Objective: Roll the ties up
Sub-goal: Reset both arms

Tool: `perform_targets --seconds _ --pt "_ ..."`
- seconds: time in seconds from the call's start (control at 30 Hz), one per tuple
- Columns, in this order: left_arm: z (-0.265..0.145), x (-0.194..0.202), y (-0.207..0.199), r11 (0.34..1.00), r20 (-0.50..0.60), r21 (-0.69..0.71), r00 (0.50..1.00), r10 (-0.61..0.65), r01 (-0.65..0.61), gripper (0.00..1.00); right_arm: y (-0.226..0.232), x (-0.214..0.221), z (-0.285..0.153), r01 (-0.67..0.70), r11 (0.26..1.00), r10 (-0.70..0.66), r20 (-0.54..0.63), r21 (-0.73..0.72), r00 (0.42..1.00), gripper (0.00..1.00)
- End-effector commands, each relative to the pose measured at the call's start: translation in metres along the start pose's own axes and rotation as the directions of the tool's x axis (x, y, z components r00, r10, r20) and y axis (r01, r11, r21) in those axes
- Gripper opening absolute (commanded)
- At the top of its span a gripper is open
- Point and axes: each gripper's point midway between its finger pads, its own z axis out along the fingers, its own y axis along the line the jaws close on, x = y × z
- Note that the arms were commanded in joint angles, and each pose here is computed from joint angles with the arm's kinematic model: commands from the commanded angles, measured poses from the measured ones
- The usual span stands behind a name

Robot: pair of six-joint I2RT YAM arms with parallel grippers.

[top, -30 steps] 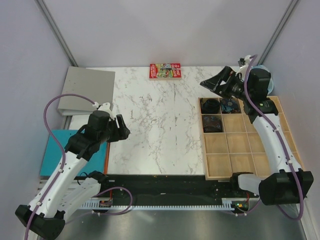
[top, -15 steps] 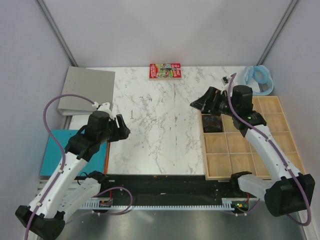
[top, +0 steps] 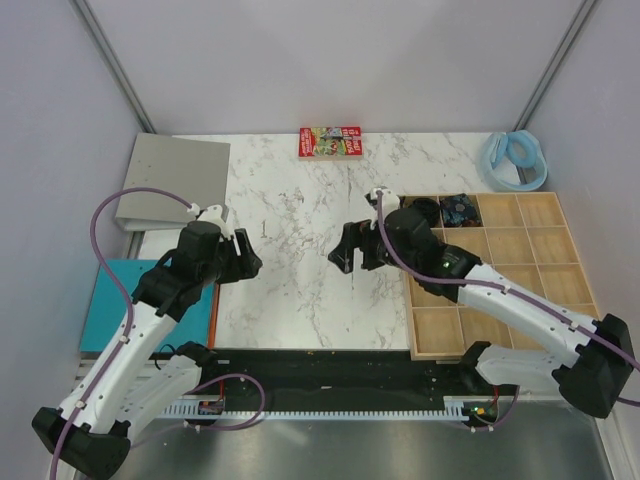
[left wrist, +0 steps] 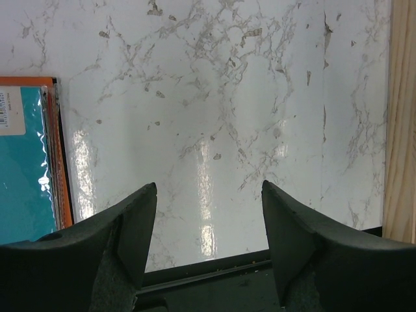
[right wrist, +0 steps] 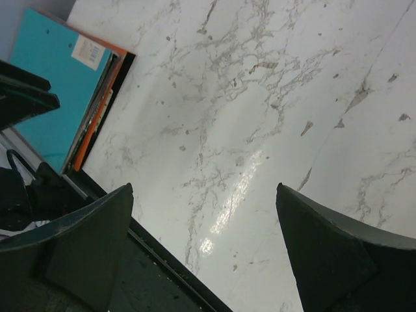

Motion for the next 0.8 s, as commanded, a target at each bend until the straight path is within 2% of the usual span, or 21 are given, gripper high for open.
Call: perform_targets --seconds 0.0,0.2,0.33,0.5,0.77 --pt "-0.002 -0.013 -0.003 0.999 0.053 0.017 0.998 0.033 -0.034 0.72 0.007 0.008 0.004 0.092 0.992 -0.101 0.104 0.087 0.989 0.98" --pt "-0.004 -0.014 -0.001 1.0 0.069 0.01 0.997 0.023 -0.024 0.71 0.02 0.05 0.017 0.17 0.98 -0.183 0.121 0.107 0.976 0.98" --pt "-0.008 -0.018 0.001 1.0 0.097 0.003 0.995 0.01 -0.01 0.71 -0.005 0.079 0.029 0.173 0.97 -0.191 0.094 0.172 0.977 0.98" --pt "-0.011 -0.021 0.0 1.0 0.117 0.009 0.993 0.007 -0.008 0.7 -0.018 0.092 0.031 0.156 0.97 -0.178 0.11 0.184 0.978 0.98" --pt "-0.016 -0.025 0.002 1.0 0.175 0.022 0.985 0.005 -0.009 0.7 -0.028 0.11 0.043 0.215 0.955 -0.23 0.051 0.202 0.972 0.98"
